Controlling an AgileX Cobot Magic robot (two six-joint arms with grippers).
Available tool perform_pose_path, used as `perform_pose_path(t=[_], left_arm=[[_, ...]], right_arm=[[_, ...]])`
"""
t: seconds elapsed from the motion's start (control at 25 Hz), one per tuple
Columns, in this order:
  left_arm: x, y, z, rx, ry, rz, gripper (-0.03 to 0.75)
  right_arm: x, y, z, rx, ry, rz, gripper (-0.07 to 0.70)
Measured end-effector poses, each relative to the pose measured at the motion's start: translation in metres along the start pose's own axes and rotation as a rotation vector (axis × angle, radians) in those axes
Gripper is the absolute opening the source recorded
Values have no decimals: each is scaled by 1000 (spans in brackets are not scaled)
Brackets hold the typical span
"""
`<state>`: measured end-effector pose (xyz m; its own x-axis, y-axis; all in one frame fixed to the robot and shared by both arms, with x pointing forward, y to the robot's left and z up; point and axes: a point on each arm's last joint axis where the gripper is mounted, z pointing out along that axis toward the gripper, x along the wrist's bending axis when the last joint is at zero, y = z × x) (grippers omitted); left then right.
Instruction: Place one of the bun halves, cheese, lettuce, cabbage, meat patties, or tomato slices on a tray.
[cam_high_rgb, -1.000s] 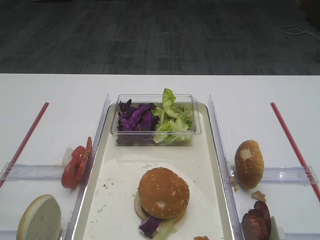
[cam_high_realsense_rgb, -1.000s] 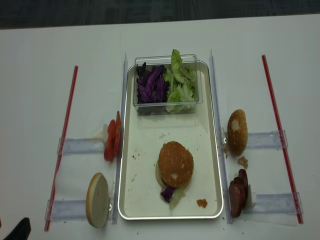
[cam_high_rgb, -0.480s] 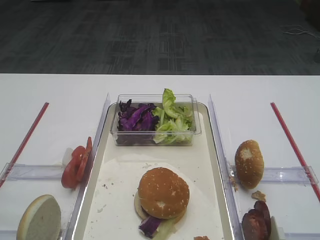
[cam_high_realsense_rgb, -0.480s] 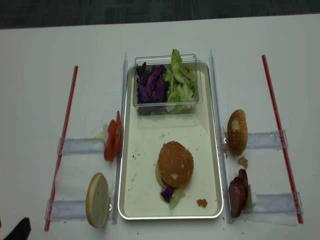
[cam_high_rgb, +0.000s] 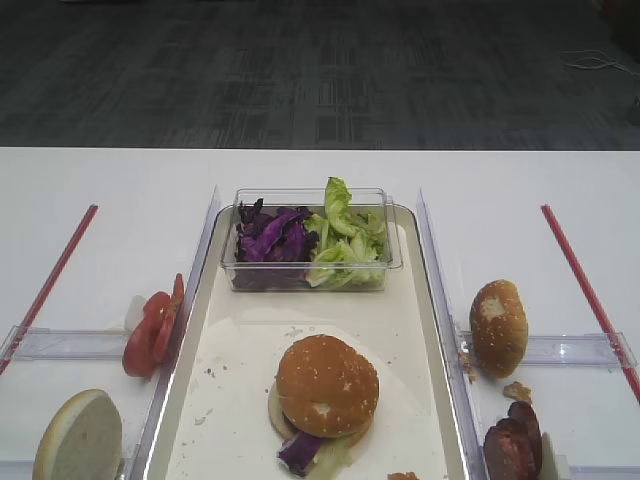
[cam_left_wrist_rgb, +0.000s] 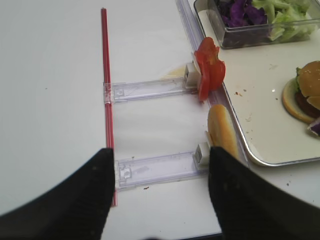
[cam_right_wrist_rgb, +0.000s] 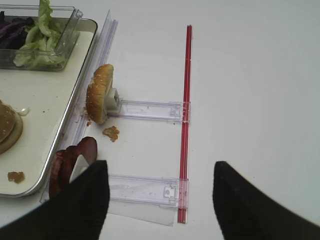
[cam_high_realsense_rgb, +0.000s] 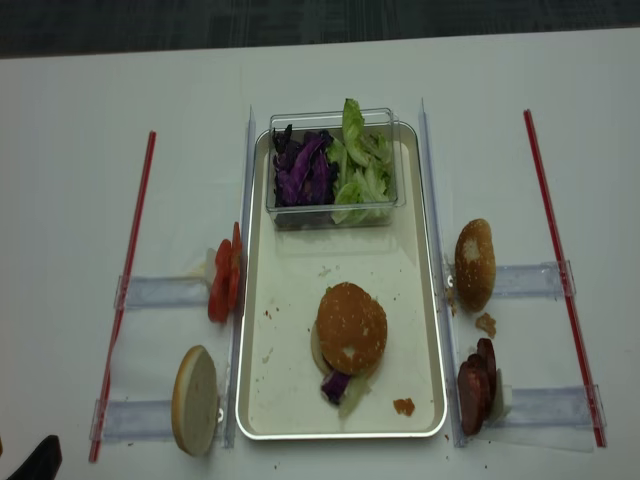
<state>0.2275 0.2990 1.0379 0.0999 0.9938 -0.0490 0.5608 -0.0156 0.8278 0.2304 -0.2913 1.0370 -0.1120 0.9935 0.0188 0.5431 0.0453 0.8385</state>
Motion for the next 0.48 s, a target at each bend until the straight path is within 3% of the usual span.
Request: perform_pose_path(t=[0.48], left_arm=[[0, 0, 0, 0, 0, 0, 396]], right_arm=[[0, 0, 0, 0, 0, 0, 469]])
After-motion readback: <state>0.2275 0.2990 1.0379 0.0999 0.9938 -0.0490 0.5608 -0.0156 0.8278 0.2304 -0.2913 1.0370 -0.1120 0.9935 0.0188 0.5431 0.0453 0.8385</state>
